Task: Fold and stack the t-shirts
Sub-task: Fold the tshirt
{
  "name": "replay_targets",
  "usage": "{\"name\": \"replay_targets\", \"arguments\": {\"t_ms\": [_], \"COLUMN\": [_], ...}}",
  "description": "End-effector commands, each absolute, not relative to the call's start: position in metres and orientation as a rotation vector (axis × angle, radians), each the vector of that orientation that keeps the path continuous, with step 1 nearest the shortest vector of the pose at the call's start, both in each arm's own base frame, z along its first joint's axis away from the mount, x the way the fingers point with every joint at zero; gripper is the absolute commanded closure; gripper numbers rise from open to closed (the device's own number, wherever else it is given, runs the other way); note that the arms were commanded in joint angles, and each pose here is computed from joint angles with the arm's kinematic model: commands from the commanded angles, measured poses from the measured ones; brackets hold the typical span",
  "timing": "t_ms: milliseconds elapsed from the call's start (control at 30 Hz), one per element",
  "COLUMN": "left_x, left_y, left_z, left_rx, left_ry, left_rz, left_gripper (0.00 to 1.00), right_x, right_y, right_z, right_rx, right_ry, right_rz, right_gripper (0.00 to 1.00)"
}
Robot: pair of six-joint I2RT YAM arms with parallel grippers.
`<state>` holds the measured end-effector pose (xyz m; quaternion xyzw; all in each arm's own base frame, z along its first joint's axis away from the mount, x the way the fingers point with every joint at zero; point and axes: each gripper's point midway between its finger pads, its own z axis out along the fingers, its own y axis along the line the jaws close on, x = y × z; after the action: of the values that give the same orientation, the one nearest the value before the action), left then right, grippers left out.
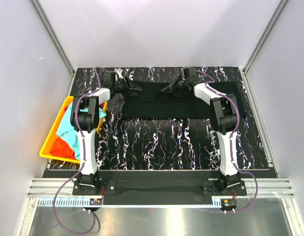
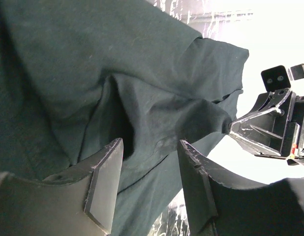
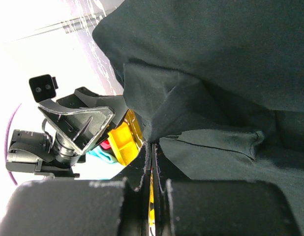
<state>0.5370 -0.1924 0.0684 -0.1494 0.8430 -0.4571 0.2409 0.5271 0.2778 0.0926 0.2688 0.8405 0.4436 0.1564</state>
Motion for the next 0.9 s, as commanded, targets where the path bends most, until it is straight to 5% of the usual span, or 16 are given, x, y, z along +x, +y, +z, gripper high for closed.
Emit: {"name": "replay_targets", "arguments": {"t_ms": [0, 233, 433, 867], "left_x": [0.550, 0.532, 0.539, 0.541], "left_y": [-0.204, -0.206, -0.200, -0.184], "left_z": [0.079, 0.072, 0.095, 0.111], "left_rx": [-0.321, -0.311, -0.299, -0.412], "left_ry": [2.243, 2.309, 2.299, 2.335], "left_rz": [-1.269, -1.265, -1.267, -1.340], "left_gripper": [0.48, 0.57, 1.00, 0.98], "right_x": [0.528, 0.529, 0.525, 0.475], "right_y": [0.279, 0.279, 0.280, 0.276], "right_z": [0.102, 0.105, 0.107, 0.090], "right_rx": [0.712, 0.711, 0.695, 0.623], "right_ry": [2.394, 2.389, 2.394, 2.515], "right_rz": [1.303, 1.306, 1.314, 1.298], "right_gripper": [1.00, 1.00, 1.00, 1.00]}}
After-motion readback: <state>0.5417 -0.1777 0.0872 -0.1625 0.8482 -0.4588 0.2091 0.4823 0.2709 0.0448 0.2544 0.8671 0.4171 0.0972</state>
